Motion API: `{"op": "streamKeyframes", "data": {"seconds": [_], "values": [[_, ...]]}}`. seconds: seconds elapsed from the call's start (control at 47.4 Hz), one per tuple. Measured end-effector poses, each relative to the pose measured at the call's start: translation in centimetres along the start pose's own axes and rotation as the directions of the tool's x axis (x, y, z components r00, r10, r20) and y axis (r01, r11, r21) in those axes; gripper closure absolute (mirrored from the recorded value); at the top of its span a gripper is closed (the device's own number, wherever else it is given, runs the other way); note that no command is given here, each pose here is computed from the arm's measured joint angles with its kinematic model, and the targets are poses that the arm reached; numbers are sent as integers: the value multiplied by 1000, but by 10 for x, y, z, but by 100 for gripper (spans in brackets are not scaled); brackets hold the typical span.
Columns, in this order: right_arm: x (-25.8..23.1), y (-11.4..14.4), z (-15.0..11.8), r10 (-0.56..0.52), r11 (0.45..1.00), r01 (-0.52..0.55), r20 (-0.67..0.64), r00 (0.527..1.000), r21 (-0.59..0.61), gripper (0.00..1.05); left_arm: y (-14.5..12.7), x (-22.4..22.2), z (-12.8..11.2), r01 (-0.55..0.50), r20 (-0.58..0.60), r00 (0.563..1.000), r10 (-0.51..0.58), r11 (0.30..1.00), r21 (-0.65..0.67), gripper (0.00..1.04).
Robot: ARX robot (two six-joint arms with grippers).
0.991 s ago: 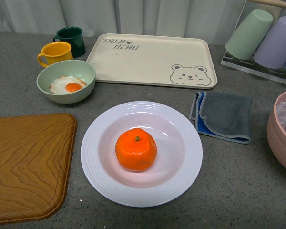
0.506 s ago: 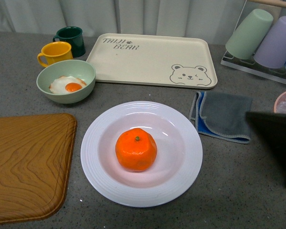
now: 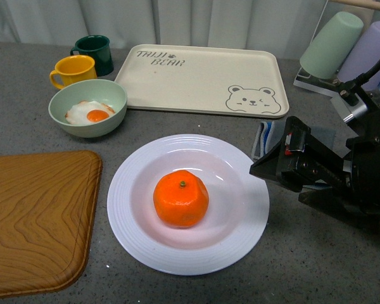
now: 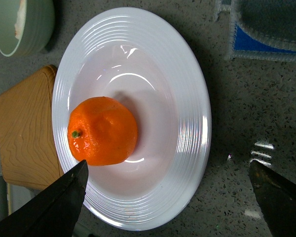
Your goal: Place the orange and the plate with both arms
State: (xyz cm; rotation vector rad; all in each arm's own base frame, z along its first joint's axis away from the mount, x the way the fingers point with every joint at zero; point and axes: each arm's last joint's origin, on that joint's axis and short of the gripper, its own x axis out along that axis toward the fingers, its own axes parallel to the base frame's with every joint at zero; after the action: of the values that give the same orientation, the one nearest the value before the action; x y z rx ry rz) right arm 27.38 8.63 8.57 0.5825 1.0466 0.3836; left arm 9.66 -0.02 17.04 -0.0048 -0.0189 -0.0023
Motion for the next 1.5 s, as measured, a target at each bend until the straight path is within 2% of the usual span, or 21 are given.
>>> {"op": "streamKeyframes", "data": {"seconds": [0.253,0.548,1.012,1.16,1.35,1.434,1.498], "values": [[22,-8,2,-25,999,28,-81,996,43,9,0,0,0,0,0,1000,0,1000,0,7],[43,-13,7,68,979,-44,-113,991,199,9,0,0,0,0,0,1000,0,1000,0,7],[64,-20,12,129,947,-79,-143,981,313,10,0,0,0,0,0,1000,0,1000,0,7],[68,-21,15,129,932,-69,-146,981,356,37,0,0,0,0,0,1000,0,1000,0,7],[72,-24,13,82,924,-3,-189,979,383,75,0,0,0,0,0,1000,0,1000,0,7],[73,-24,12,92,922,-3,-212,973,386,89,0,0,0,0,0,1000,0,1000,0,7],[72,-19,15,122,930,-37,-212,970,367,96,0,0,0,0,0,1000,0,1000,0,7]]}}
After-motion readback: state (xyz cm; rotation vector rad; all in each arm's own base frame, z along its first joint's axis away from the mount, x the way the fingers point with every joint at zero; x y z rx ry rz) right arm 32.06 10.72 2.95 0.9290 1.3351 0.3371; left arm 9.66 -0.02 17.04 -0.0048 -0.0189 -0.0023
